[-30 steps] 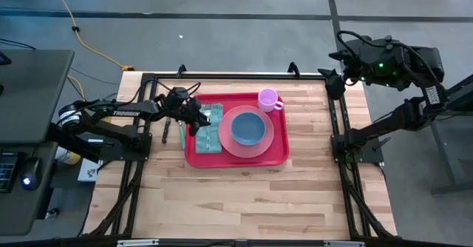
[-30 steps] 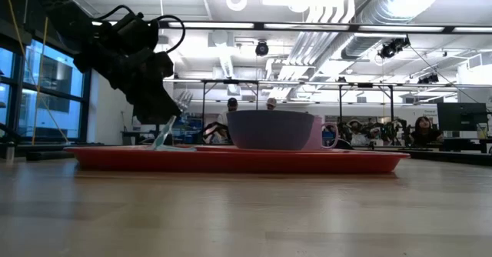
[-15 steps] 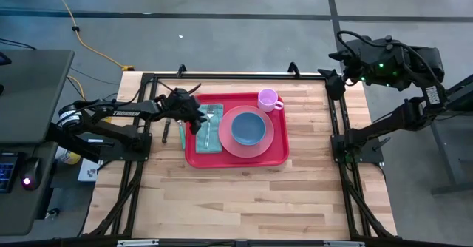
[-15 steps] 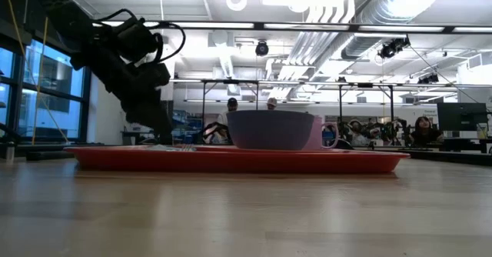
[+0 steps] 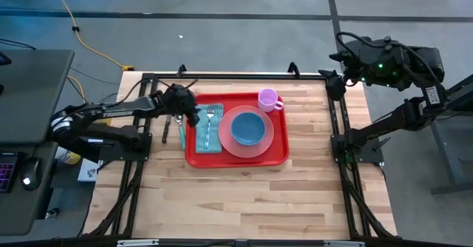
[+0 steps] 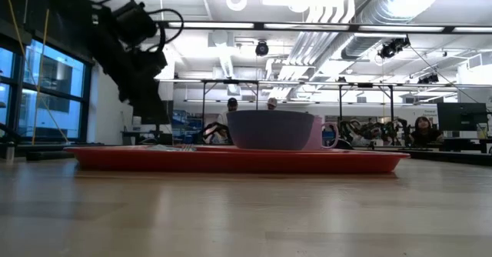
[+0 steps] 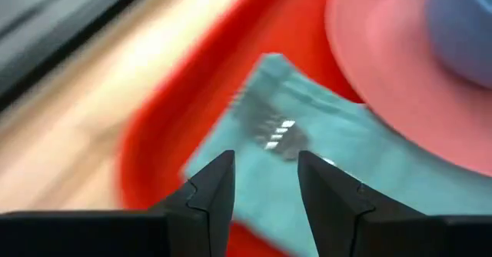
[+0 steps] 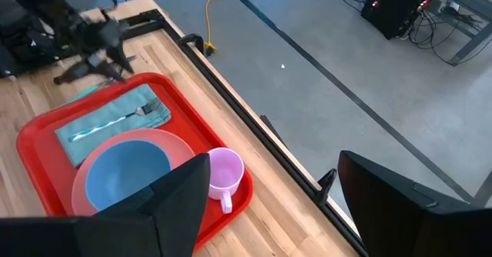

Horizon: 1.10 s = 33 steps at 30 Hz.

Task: Set up tray
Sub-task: Put the knife on the blue towel on the tray

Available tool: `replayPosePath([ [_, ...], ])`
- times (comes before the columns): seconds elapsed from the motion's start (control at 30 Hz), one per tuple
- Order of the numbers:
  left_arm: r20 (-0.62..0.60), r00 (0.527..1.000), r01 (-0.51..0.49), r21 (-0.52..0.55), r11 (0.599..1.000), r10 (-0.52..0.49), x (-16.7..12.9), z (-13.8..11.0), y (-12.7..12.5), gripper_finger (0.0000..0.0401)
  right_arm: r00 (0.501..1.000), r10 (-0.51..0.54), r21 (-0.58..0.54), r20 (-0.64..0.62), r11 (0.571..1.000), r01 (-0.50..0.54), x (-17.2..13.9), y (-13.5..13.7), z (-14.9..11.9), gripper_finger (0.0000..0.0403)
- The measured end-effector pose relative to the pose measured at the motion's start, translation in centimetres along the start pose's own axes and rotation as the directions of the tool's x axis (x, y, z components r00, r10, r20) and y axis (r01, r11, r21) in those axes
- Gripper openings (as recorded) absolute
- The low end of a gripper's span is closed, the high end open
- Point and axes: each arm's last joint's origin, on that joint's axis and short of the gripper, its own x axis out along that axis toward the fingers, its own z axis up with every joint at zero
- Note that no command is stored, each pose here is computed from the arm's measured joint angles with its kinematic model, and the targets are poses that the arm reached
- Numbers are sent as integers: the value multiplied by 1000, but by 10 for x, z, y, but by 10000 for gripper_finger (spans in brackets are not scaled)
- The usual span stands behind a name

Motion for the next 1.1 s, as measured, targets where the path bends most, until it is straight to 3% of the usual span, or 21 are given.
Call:
replayPosePath([
  [0.2,-76,977,-195,38,980,198,-41,17,6,175,1000,-6,-4,-15,1000,6,0,0,-2,266],
  [0.43,-217,908,-358,39,933,358,-100,26,13,175,1000,-16,-15,-16,1000,16,0,-1,-2,266],
  [0.53,-296,883,-374,27,927,365,-113,20,14,175,1000,-24,-21,-14,999,24,0,-1,-2,266],
  [0.73,-461,841,-371,-112,922,282,-118,0,13,175,1000,-25,-32,-14,999,25,0,-1,-2,266],
  [0.93,-480,840,-369,-164,915,253,-115,-4,12,178,1000,-26,-49,-13,998,26,0,-1,-2,266],
  [1.1,-483,845,-350,-169,922,232,-115,-4,11,220,1000,-22,-51,-15,998,21,0,-1,-2,266],
])
